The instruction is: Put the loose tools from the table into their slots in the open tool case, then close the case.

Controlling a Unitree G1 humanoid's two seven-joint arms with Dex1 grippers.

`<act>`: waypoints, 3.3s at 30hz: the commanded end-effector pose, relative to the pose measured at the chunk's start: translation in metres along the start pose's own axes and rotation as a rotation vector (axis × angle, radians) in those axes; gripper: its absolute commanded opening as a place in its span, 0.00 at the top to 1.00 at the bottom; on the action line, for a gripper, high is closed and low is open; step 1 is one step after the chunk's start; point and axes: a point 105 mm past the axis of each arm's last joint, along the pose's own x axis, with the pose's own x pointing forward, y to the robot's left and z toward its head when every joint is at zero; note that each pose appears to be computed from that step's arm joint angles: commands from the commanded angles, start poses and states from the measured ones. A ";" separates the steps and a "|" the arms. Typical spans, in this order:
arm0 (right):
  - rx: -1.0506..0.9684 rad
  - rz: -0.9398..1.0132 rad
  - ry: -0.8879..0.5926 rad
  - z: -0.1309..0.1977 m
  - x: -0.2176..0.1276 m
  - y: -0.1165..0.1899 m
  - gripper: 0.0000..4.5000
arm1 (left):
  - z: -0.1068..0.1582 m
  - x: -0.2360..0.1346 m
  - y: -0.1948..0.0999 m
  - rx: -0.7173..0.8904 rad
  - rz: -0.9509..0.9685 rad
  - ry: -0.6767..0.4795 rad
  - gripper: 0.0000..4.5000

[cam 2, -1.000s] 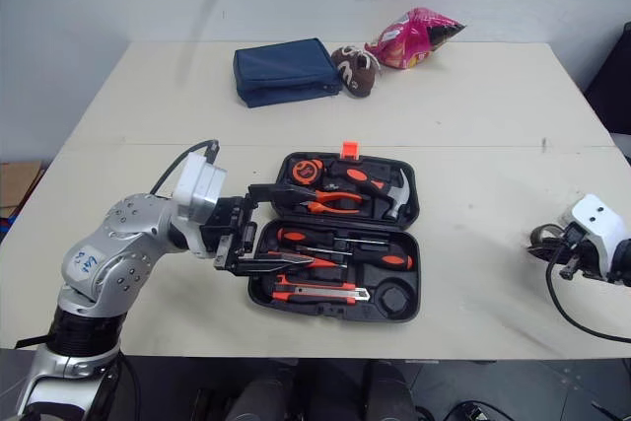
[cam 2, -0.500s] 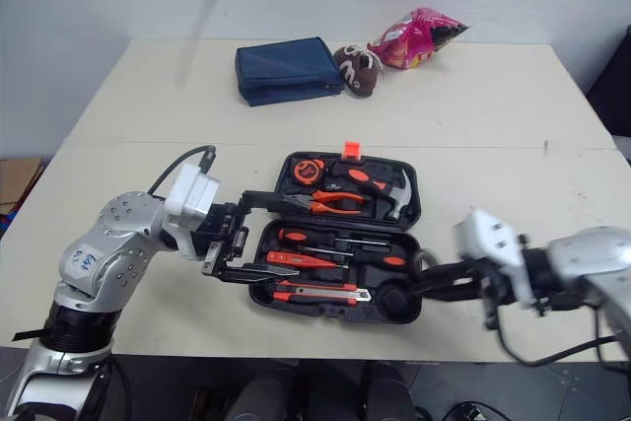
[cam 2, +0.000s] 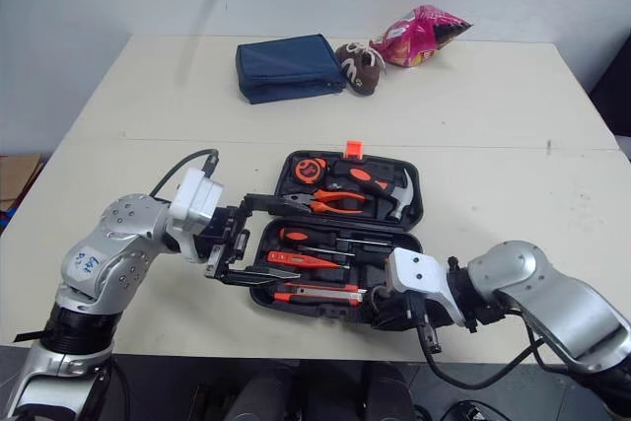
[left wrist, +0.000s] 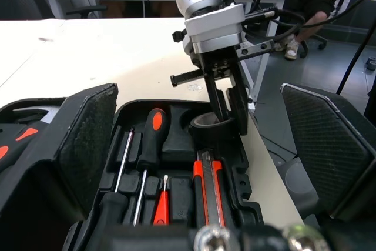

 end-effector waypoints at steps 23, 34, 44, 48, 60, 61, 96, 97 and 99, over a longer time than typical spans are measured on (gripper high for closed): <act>0.135 0.011 0.108 -0.017 -0.006 -0.013 1.00 | 0.008 0.001 -0.002 0.041 0.026 0.011 0.00; 0.025 0.155 0.072 0.011 -0.037 -0.004 0.37 | 0.002 -0.010 0.000 0.009 0.063 0.030 0.00; -0.028 0.045 -0.346 0.028 -0.042 -0.007 0.42 | 0.000 -0.013 0.005 0.036 0.090 0.045 0.00; -0.051 -0.008 -0.349 0.004 -0.021 -0.004 0.77 | -0.002 -0.014 0.007 0.036 0.088 0.052 0.00; 0.067 -0.095 -0.253 -0.070 0.012 -0.008 0.99 | -0.011 -0.020 0.007 0.002 0.105 0.096 0.00; 0.062 -0.101 -0.274 -0.067 0.011 -0.008 0.99 | -0.012 -0.022 0.008 -0.002 0.111 0.097 0.00; 0.053 -0.637 -0.250 -0.051 -0.039 -0.112 1.00 | -0.109 -0.034 0.088 -0.184 0.524 0.390 1.00; 0.045 -0.641 -0.255 -0.047 -0.038 -0.117 1.00 | -0.109 -0.034 0.093 -0.181 0.542 0.390 1.00; 0.029 -0.643 -0.268 -0.041 -0.037 -0.125 1.00 | -0.109 -0.035 0.098 -0.185 0.563 0.397 1.00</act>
